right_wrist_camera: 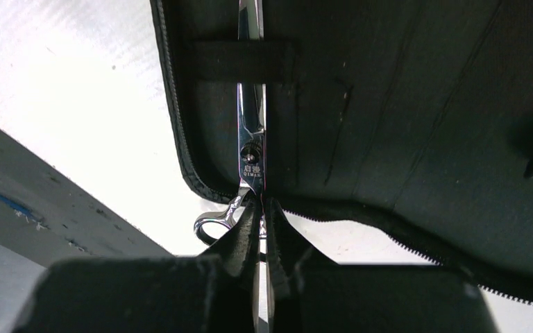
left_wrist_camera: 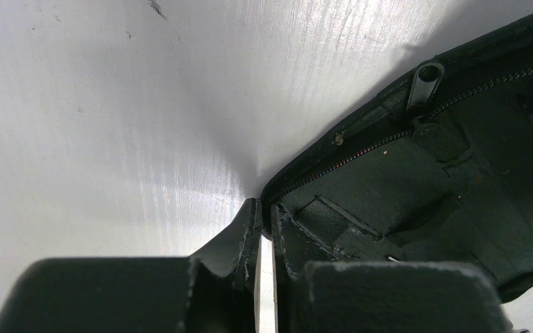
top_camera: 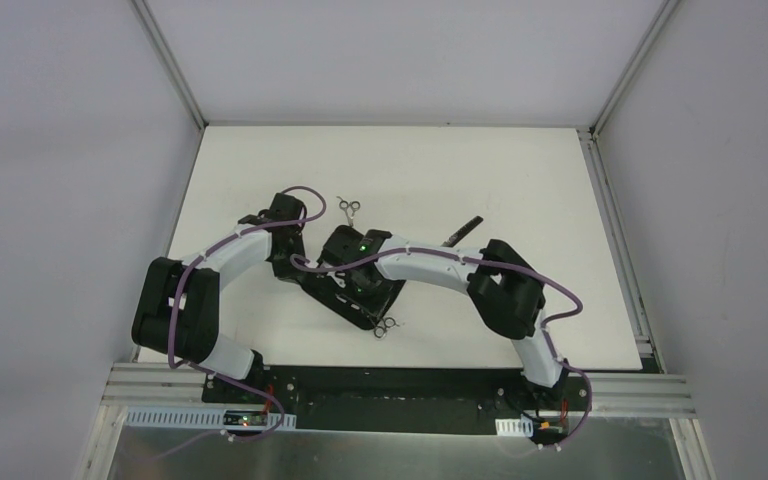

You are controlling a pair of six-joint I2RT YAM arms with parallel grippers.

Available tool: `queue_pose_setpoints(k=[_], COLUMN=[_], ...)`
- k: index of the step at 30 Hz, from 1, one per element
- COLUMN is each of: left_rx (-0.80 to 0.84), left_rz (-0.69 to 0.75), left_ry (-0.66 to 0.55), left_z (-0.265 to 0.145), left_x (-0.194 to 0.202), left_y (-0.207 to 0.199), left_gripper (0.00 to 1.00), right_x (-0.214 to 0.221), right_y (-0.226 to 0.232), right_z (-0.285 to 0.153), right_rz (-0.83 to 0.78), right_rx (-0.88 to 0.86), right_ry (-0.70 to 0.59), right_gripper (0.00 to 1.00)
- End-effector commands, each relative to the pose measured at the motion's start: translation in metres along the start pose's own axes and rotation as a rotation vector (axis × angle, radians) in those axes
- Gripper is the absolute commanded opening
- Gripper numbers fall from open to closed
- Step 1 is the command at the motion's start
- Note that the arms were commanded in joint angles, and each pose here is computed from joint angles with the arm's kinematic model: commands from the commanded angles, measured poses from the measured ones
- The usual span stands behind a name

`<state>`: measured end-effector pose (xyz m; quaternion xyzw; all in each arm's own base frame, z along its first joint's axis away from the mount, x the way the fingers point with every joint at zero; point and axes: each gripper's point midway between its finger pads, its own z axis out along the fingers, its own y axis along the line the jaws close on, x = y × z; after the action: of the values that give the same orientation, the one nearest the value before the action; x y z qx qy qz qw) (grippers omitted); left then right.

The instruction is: Sort the hair-cutting tools

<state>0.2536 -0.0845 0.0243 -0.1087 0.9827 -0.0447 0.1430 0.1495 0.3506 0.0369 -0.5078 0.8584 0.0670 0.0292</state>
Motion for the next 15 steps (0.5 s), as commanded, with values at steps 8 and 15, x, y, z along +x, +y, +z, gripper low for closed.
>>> queue_pose_setpoints(k=[8,15], left_rx=[0.04,0.042], left_rz=[0.033,0.04], left_ry=[0.058,0.066], left_z=[0.005,0.006], left_x=[0.014,0.016], left_y=[-0.012,-0.014], left_gripper=[0.05,0.06], right_x=[-0.04,-0.048], right_y=[-0.003,-0.002], right_z=[-0.003,0.002], right_rz=[-0.078,-0.088], right_rx=[0.052,0.066], right_ry=[-0.087,-0.092], right_gripper=[0.0,0.0])
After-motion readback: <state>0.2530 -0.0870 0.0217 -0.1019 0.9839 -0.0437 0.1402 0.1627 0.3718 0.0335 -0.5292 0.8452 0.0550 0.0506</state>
